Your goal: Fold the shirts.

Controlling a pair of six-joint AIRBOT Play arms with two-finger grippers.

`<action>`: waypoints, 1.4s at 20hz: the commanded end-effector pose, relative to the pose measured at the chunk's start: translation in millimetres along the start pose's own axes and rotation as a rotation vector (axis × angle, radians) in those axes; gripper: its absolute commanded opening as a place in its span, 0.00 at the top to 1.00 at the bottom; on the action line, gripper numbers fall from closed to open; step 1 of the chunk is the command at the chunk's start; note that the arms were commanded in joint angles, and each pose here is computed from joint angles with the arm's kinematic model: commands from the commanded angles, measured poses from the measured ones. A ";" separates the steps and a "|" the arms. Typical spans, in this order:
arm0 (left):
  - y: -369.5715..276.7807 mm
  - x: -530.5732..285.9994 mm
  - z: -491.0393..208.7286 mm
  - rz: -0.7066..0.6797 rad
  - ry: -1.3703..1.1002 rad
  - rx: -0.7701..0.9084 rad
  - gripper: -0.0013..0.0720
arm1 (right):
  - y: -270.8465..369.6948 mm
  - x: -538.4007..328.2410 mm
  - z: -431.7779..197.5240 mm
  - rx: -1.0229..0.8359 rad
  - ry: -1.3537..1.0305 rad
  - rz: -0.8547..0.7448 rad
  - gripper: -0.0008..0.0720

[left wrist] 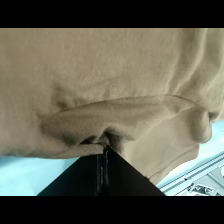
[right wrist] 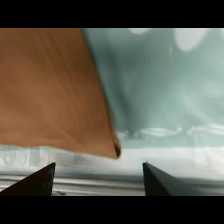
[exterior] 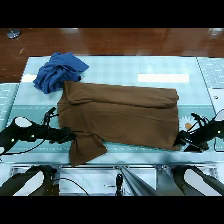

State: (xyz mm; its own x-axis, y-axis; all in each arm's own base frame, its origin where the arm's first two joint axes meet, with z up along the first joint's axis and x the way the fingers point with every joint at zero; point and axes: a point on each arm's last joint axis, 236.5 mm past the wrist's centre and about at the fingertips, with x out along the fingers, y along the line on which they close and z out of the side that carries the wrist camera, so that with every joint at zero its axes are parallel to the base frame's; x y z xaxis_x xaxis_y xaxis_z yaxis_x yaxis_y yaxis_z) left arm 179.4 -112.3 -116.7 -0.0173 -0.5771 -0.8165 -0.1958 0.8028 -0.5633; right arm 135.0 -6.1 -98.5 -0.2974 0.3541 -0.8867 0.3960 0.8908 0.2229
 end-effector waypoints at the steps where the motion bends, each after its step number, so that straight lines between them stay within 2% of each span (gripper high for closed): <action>1: -5.0 0.1 1.9 -0.021 -0.008 -0.010 0.93 | 19.8 9.6 21.3 0.002 -0.048 0.064 0.13; 5: -7.7 0.0 3.3 -0.033 -0.013 -0.009 0.93 | 41.0 7.4 42.1 0.006 -0.128 0.157 0.15; 6: -7.7 0.0 3.2 -0.033 -0.013 -0.009 0.93 | 41.1 7.4 41.7 0.002 -0.127 0.157 0.25; 7: -8.1 -0.3 3.2 -0.034 -0.013 -0.008 0.93 | 43.2 7.1 38.5 -0.020 -0.115 0.164 0.65; 8: -10.0 -1.8 3.3 -0.037 -0.008 0.002 0.92 | 46.2 6.0 34.8 -0.048 -0.100 0.175 0.94; 11: -27.8 -21.5 16.4 -0.068 -0.010 0.073 0.92 | 49.0 -13.5 38.1 -0.097 -0.102 0.167 0.95; 19: -84.1 -123.4 133.9 -0.074 -0.290 0.212 0.93 | 76.2 -119.4 104.0 -0.169 -0.404 0.174 0.95; 22: -105.1 -131.2 174.6 -0.110 -0.331 0.227 0.93 | 97.6 -146.9 136.6 -0.162 -0.525 0.257 0.95; 28: -98.1 -105.3 245.8 -0.114 -0.294 0.159 0.93 | 111.4 -149.9 200.5 -0.137 -0.546 0.352 0.95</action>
State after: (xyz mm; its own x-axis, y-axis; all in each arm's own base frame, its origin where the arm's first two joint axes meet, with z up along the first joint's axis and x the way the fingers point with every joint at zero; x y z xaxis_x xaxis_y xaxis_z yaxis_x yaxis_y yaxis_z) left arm 412.4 -92.3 8.5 0.2933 -0.6095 -0.7365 0.0031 0.7710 -0.6368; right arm 366.4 -12.2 -17.4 0.2789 0.4539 -0.8463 0.2619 0.8119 0.5217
